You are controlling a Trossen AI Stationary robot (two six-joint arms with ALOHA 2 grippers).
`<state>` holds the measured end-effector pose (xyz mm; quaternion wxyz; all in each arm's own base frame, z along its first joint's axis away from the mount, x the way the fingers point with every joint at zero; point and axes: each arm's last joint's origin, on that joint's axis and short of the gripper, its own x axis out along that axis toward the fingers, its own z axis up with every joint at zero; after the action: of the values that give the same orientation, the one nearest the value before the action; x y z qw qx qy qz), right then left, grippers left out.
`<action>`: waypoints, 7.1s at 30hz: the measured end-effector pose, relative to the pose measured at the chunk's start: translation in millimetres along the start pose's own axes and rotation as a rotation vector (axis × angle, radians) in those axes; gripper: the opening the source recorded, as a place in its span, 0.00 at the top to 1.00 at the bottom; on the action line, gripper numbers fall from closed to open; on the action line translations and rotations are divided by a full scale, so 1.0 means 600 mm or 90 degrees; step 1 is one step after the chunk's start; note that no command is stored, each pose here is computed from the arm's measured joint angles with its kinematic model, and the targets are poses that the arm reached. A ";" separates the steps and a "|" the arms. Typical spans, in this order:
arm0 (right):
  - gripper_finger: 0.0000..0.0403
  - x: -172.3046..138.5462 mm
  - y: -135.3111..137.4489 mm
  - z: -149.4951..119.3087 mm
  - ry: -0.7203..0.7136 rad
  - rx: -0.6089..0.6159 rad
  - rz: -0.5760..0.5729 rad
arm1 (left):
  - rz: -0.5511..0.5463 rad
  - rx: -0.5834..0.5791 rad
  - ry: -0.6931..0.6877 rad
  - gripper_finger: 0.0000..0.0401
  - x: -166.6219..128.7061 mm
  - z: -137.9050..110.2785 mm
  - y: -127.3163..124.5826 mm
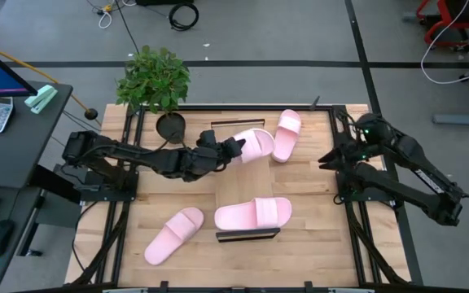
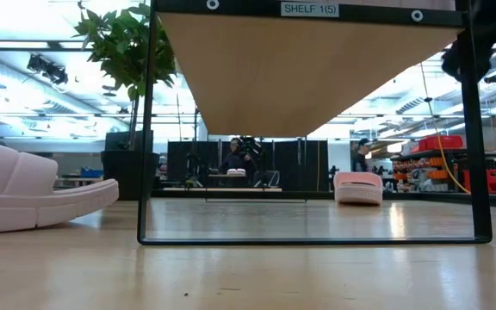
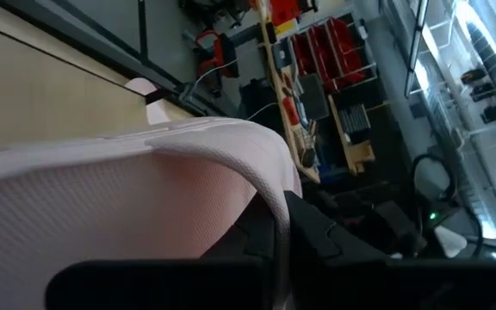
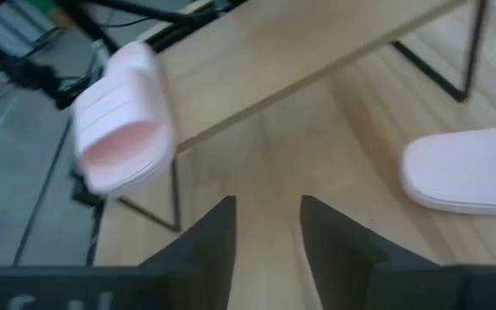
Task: Pick and place slides into the shelf
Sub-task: Put the top left pink slipper on the shelf
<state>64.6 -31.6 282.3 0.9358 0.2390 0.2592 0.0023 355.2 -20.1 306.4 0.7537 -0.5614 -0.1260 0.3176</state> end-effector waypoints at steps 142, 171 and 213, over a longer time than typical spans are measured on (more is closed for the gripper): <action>1.00 -0.049 0.043 -0.004 0.008 -0.155 -0.021 | 0.180 -0.026 0.178 0.97 0.032 -0.126 -0.024; 1.00 -0.049 0.043 -0.004 0.008 -0.155 -0.021 | 0.193 -0.010 0.185 0.97 0.024 -0.131 -0.020; 1.00 -0.049 0.043 -0.004 0.008 -0.154 -0.021 | 0.171 -0.056 0.208 0.97 0.021 -0.138 -0.029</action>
<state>40.9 -11.5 306.3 0.9561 0.1198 0.2667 0.0196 415.8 -78.9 292.6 0.6898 -0.6496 0.0601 0.3139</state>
